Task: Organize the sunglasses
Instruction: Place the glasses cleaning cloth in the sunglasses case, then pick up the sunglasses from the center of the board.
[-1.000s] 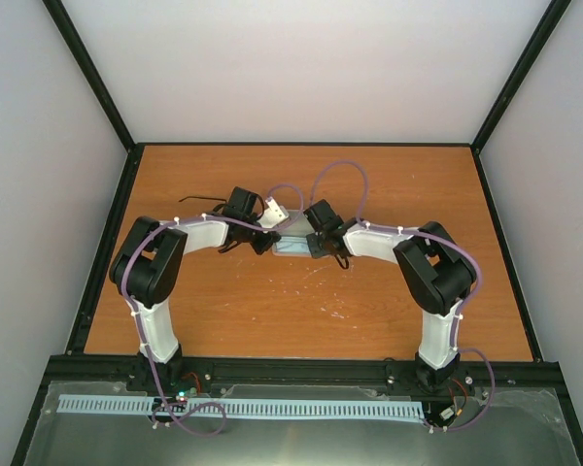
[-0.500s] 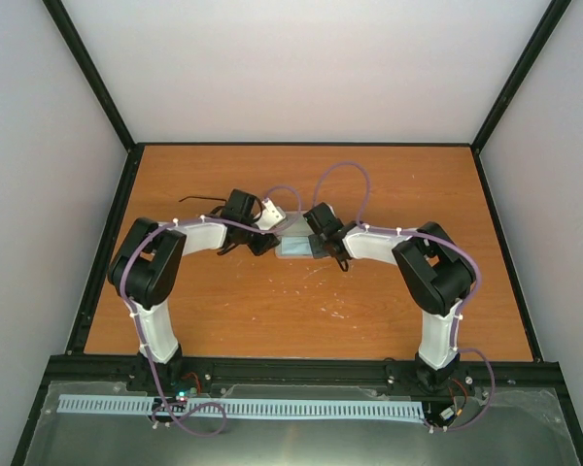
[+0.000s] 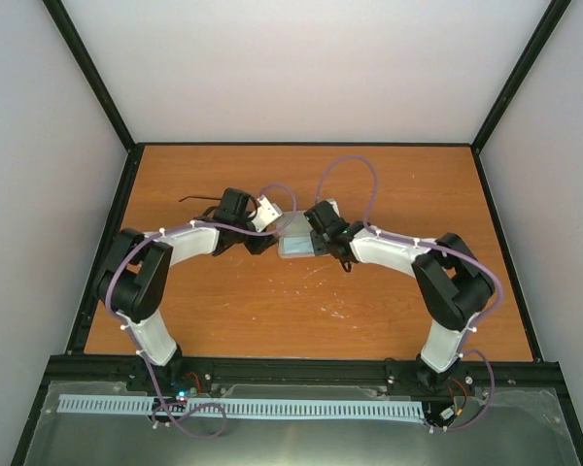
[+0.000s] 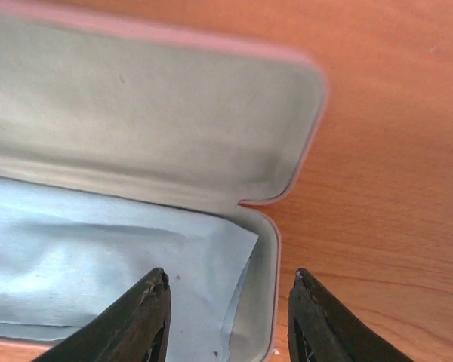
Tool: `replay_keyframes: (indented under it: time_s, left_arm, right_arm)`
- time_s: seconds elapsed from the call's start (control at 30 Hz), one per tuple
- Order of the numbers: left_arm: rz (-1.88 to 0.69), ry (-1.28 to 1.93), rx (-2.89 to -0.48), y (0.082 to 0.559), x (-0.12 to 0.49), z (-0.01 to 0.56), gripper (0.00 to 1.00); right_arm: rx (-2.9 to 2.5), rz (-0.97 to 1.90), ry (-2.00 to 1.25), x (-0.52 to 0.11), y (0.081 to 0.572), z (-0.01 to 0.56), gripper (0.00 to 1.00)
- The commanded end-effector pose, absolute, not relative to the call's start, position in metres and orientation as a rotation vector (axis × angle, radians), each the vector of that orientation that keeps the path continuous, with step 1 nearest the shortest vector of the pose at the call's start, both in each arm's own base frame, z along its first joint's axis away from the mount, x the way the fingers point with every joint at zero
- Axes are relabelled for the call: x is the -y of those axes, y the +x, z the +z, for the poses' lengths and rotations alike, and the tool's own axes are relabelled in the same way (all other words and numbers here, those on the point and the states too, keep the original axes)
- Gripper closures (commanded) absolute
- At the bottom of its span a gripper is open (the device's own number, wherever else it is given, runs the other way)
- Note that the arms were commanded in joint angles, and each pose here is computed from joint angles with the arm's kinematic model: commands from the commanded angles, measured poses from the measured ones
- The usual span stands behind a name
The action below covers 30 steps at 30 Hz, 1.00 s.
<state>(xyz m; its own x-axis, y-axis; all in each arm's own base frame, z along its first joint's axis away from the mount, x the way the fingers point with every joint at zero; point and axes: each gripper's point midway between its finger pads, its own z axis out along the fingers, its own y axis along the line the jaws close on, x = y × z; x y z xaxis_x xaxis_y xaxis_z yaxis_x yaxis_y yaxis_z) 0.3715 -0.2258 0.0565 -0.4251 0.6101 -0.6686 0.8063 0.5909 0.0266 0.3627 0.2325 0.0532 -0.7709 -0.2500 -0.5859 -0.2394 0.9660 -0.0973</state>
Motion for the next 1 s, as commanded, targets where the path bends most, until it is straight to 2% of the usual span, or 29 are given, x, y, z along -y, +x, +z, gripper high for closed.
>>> replay_keyframes:
  time_s: [0.0, 0.2, 0.33, 0.63, 0.97]
  left_arm:
    - [-0.402, 1.086, -2.076, 0.377, 0.232, 0.092, 0.44]
    - [-0.333, 1.096, -1.986, 0.371, 0.222, 0.124, 0.41]
    - [-0.298, 1.149, -1.918, 0.366, 0.188, 0.144, 0.39]
    - [-0.090, 1.415, -1.947, 0.355, 0.066, 0.128, 0.39]
    - [0.011, 1.615, -1.979, 0.353, 0.033, 0.089, 0.40]
  right_arm:
    - [-2.389, -0.014, -0.264, -0.229, 0.364, 0.099, 0.56]
    - [-2.359, 0.008, -0.239, -0.229, 0.362, 0.126, 0.56]
    - [-2.355, 0.090, -0.264, -0.249, 0.362, 0.141, 0.56]
    - [-2.358, 0.307, -0.454, -0.351, 0.374, 0.152, 0.57]
    - [-2.379, 0.396, -0.497, -0.391, 0.384, 0.136, 0.57]
